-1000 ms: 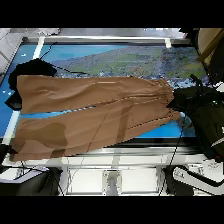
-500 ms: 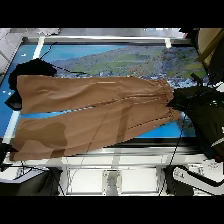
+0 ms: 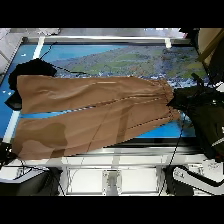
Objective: Fold the clothes and pants, and hang the long-sleeved shirts on hangers.
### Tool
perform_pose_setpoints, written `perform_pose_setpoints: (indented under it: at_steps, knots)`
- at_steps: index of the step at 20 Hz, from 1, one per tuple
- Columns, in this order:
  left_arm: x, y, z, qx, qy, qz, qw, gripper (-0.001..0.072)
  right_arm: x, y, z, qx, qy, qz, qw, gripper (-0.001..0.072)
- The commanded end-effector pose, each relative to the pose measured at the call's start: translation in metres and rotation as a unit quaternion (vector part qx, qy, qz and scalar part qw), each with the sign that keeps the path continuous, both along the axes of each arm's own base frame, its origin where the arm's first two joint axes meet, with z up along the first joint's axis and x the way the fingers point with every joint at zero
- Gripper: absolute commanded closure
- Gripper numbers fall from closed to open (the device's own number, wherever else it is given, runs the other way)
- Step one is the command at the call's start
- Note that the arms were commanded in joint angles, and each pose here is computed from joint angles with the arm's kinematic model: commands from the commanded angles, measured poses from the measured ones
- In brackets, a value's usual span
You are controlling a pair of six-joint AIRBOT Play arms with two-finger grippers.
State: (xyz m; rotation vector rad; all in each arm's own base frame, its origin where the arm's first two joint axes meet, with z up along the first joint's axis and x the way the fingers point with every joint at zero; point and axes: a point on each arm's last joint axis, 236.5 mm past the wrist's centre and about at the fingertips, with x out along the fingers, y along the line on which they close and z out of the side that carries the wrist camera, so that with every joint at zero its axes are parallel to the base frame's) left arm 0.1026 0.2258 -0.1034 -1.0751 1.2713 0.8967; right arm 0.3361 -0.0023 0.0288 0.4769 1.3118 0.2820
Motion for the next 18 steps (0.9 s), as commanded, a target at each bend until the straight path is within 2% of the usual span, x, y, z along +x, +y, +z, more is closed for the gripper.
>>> perform_pose_setpoints:
  at_steps: [1,4,8,10,12,14,16,18]
  knots:
    - [0.003,0.002,0.008,-0.003,-0.004,-0.009,1.0,0.0692,-0.001,-0.002,0.003,-0.003,0.002,0.002,1.0,0.0232]
    - [0.023,0.017,0.038,0.005,-0.039,-0.008,0.999,0.0693,-0.001,-0.02,0.02,-0.05,-0.004,0.016,0.999,0.0232]
    - [0.109,0.023,0.098,0.03,-0.194,-0.049,0.979,0.0694,0.0,-0.046,0.05,-0.123,-0.036,0.014,0.992,0.0232]
    - [0.136,0.02,0.111,0.056,-0.213,-0.084,0.972,0.0694,-0.013,-0.06,0.043,-0.142,-0.015,0.0,0.99,0.0233]
    - [0.156,0.007,0.112,0.059,-0.217,-0.118,0.967,0.0694,-0.041,-0.069,0.016,-0.115,0.044,-0.029,0.992,0.0233]
    - [0.17,-0.002,0.114,0.064,-0.222,-0.136,0.963,0.0694,-0.07,-0.064,-0.016,-0.059,0.097,-0.057,0.992,0.0233]
    - [0.182,-0.003,0.119,0.07,-0.238,-0.137,0.959,0.0694,-0.081,-0.054,-0.041,-0.013,0.115,-0.087,0.989,0.023]
    - [0.195,-0.002,0.132,0.074,-0.269,-0.126,0.952,0.0694,-0.083,-0.046,-0.062,0.009,0.115,-0.111,0.987,0.023]
